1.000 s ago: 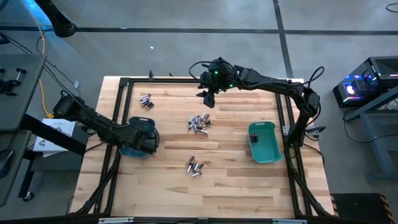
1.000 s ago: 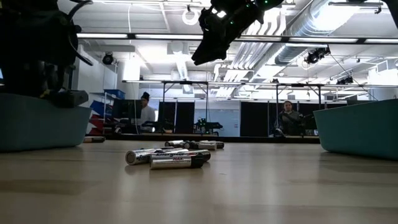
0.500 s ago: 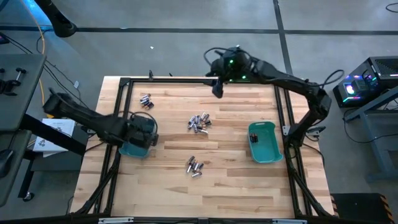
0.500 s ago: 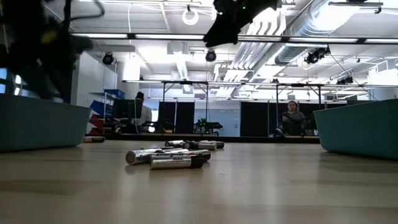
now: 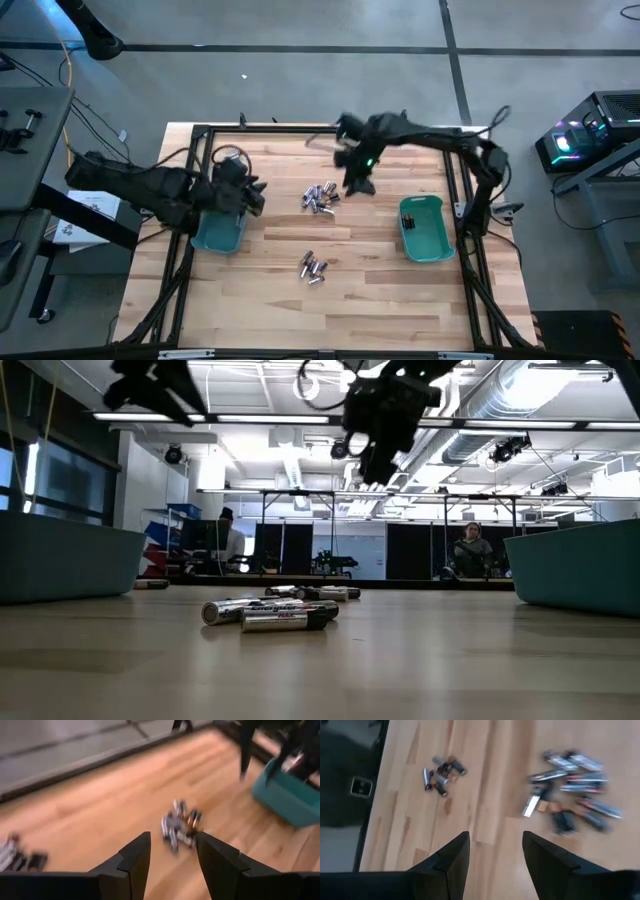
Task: Sort batteries
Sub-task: Put the silver battery into the blue bin
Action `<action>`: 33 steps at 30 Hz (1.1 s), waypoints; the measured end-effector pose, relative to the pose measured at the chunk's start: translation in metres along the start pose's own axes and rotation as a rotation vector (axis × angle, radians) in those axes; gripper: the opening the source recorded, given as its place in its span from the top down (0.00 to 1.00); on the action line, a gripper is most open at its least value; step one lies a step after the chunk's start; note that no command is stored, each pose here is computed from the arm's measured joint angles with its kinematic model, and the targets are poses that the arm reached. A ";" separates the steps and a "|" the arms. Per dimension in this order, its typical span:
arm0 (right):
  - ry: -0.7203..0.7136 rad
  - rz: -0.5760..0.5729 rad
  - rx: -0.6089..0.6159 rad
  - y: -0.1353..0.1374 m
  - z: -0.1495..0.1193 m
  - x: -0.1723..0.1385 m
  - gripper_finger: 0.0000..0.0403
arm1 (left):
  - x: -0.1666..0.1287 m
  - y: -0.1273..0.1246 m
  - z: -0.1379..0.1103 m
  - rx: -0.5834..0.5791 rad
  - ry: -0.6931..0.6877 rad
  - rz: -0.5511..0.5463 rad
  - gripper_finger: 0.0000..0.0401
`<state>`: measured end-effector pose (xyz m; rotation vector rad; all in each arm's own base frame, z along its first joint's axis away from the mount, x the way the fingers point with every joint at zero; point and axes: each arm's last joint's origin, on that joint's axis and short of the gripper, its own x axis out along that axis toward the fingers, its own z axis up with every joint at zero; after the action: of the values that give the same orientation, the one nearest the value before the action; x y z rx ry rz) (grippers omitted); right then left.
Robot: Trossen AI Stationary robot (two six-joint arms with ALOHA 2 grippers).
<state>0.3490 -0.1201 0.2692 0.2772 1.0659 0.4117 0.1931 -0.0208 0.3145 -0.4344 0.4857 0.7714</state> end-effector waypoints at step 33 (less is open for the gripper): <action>-0.173 -0.497 0.340 0.007 -0.053 0.162 0.75 | 0.023 0.016 0.028 0.267 0.064 -0.125 0.63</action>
<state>0.3680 -0.0387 0.1205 0.3294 0.9909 -0.2392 0.2030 0.0176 0.3212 -0.2390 0.6071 0.5640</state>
